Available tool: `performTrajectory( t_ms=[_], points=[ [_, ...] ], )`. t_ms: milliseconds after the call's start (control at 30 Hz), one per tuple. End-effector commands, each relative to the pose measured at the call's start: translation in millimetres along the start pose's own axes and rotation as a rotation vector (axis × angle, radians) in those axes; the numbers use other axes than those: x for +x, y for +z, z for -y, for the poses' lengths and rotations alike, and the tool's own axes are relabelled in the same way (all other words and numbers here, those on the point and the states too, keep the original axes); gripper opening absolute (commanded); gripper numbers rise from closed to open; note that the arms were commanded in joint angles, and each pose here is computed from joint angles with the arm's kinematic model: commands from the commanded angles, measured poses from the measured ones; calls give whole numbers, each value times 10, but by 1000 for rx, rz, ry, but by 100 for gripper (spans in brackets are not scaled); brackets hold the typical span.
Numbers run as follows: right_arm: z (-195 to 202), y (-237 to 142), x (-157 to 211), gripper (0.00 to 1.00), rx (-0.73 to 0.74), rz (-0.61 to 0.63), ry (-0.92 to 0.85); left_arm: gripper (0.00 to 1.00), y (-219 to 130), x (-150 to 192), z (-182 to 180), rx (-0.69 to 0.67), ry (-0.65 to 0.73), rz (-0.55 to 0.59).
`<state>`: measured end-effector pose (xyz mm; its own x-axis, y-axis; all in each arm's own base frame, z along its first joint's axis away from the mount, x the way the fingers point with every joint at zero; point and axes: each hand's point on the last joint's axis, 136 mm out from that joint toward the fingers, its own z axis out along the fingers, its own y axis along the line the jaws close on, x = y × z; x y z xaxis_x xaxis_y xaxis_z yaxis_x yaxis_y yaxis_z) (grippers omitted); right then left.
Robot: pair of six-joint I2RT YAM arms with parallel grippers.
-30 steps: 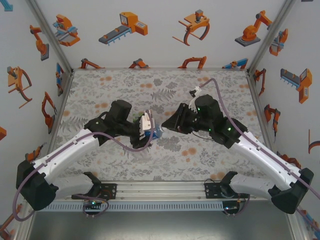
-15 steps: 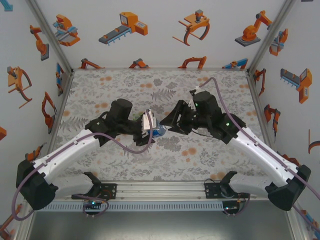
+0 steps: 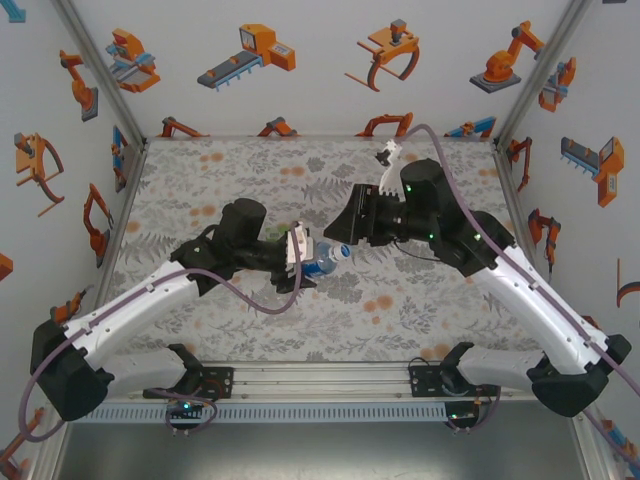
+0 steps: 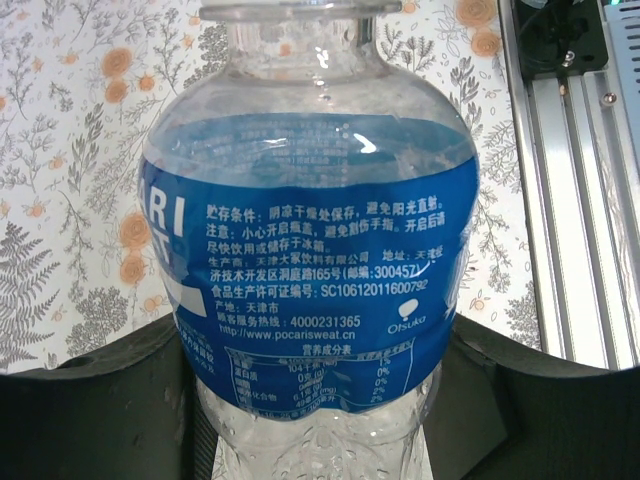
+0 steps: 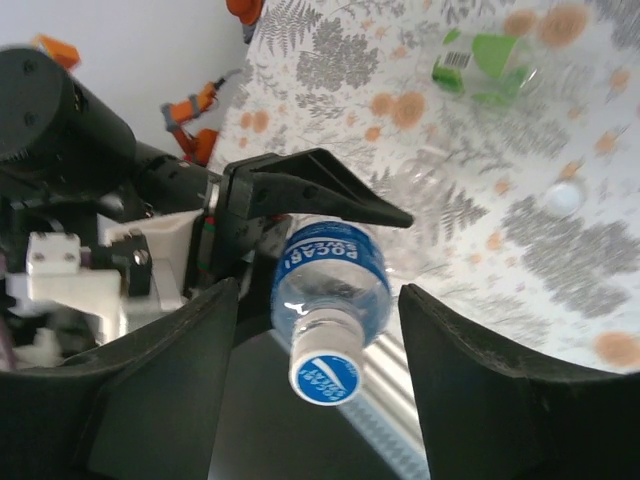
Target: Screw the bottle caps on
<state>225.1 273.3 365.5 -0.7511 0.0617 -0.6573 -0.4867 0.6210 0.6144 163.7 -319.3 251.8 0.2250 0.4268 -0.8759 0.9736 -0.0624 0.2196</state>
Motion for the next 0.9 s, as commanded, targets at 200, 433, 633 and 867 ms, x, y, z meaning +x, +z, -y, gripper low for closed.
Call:
performTrajectory(
  t_ms=[200,433,633,867],
  points=[
    [-583,-523,137,53,-290,87,-809,0,-103,-241,79,23,42,69],
    [-728,-715,539,54,-496,156,-1211,0,-110,-266,120,34,37,75],
    [-632,-601,568,55,-468,120,-1255,0,-92,-288,156,52,38,82],
    [-555,-464,562,50,-442,95,-1244,0,-90,-317,182,70,41,84]
  ],
)
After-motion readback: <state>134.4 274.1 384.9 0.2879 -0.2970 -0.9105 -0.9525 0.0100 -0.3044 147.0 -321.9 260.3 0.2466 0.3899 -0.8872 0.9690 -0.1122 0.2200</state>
